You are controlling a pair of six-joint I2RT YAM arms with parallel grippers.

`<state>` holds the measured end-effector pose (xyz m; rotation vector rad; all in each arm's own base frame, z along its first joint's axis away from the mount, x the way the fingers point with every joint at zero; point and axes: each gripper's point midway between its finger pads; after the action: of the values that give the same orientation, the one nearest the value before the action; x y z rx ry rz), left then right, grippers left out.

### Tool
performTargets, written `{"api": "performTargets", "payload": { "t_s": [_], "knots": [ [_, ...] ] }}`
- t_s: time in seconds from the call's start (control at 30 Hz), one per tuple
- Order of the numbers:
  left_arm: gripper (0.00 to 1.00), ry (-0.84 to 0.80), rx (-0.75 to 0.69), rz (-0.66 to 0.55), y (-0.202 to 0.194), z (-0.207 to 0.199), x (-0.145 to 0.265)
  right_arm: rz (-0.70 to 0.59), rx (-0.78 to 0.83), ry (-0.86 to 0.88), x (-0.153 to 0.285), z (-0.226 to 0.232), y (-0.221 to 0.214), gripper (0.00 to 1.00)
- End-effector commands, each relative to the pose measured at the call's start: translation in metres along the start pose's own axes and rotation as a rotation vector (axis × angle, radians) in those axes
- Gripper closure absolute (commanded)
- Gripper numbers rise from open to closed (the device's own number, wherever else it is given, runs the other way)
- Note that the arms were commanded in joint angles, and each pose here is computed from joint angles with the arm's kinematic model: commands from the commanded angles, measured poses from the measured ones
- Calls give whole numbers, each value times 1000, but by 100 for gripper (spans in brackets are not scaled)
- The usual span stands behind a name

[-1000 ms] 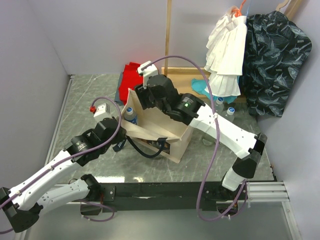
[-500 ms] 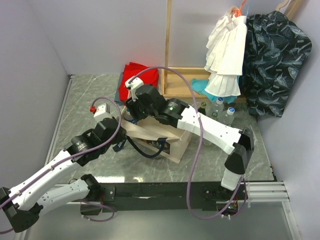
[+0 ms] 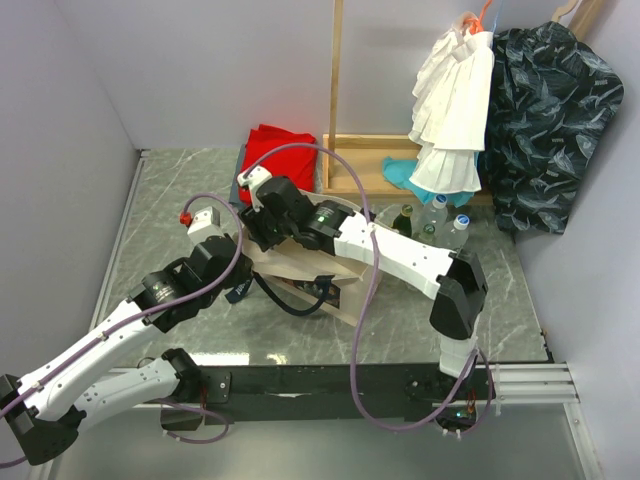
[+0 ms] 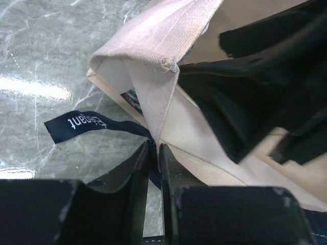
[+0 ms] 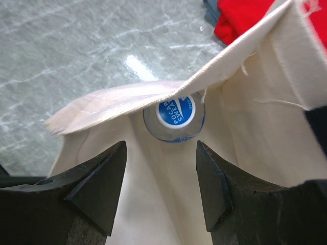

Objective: Take the beverage out of the canvas bag
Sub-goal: Take out the drink from the canvas bag.

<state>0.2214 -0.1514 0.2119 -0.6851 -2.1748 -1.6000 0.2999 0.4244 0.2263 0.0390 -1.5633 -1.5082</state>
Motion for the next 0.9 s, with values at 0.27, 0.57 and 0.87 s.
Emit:
{"api": "performTargets", "payload": {
  "t_s": [0.27,0.57,0.87],
  "knots": [
    [81,-2,-5,-8,1,1,1,-78,33,25,-5,10,35,36],
    [80,-9,-6,-8,2,-2,0,-112,43,-32,27,-3,56,35],
    [80,-16,-5,-5,-1,-1,0,-248,-23,-80,126,-32,63,26]
  ]
}}
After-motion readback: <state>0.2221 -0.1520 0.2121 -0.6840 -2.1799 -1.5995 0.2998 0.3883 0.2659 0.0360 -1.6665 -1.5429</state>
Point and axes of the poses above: each gripper's point midway between its finger pads, its own x axis back along the fingers, its own z axis along the line the jaws close on, y = z × x, and after that the axes turned 13 degrees about -x, right-handed
